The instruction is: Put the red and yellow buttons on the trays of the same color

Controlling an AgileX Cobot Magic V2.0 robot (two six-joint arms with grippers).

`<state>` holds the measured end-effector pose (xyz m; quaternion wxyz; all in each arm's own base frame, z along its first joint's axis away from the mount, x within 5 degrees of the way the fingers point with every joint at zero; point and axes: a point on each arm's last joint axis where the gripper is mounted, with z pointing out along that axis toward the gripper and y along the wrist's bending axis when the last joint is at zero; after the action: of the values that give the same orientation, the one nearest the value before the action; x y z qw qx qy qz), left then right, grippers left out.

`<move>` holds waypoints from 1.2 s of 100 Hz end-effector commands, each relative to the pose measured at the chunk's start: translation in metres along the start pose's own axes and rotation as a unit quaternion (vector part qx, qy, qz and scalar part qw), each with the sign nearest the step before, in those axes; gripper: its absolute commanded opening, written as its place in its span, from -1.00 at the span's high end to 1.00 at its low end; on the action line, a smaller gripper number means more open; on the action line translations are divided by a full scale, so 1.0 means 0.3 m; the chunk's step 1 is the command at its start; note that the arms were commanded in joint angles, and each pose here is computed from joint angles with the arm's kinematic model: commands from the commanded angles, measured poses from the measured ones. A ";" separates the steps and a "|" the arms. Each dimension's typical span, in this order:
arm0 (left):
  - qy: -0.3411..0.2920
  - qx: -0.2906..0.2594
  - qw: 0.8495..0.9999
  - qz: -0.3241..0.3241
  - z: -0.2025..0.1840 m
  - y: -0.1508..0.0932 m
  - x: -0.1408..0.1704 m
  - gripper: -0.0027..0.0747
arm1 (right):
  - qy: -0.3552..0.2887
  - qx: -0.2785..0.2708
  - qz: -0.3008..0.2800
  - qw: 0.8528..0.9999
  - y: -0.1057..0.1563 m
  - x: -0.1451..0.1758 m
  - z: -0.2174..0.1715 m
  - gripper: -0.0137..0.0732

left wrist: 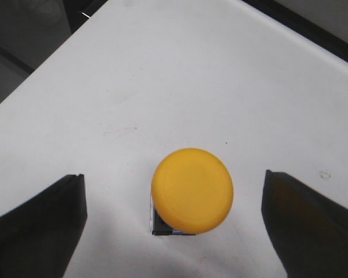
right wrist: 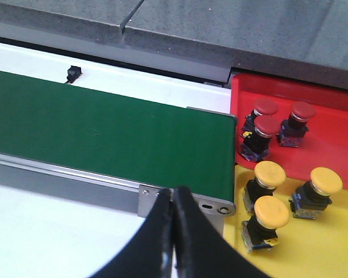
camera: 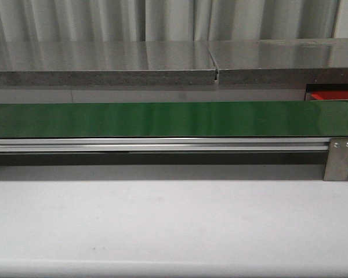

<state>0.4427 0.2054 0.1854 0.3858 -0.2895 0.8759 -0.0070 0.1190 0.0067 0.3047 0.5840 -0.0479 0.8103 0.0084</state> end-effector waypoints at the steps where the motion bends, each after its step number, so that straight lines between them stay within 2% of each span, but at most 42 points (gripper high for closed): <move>1: -0.083 0.011 0.996 -0.010 -0.074 -0.029 -0.101 -0.64 | -0.049 0.010 -0.005 0.999 -0.007 -0.050 -0.013 0.84; 26: -0.109 0.009 0.994 -0.006 -0.018 -0.040 -0.085 -0.63 | -0.049 0.010 -0.005 0.999 -0.007 -0.050 -0.013 0.84; 33: -0.114 0.011 0.993 -0.004 -0.018 -0.051 -0.086 -0.57 | -0.049 0.010 -0.005 0.999 -0.007 -0.050 -0.013 0.84; 40: -0.122 0.013 0.992 -0.002 -0.018 -0.063 -0.088 -0.40 | -0.049 0.010 -0.005 0.999 -0.007 -0.050 -0.013 0.84; 55: -0.128 0.015 0.992 0.000 -0.018 -0.073 -0.089 0.08 | -0.049 0.010 -0.005 0.999 -0.007 -0.050 -0.013 0.84; 69: -0.128 0.015 0.992 0.000 -0.018 -0.073 -0.089 0.30 | -0.049 0.010 -0.005 0.999 -0.007 -0.050 -0.013 0.84; 98: -0.132 0.015 0.991 0.000 -0.022 -0.074 -0.092 0.31 | -0.049 0.010 -0.005 0.999 -0.007 -0.050 -0.013 0.84; 120: -0.143 0.023 0.989 0.002 -0.090 -0.092 -0.129 0.31 | -0.049 0.010 -0.005 0.999 -0.007 -0.050 -0.013 0.84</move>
<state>0.4603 0.1969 0.1706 0.4312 -0.2849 0.8561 0.0052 0.1190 0.0067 0.3047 0.5840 -0.0470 0.8103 0.0091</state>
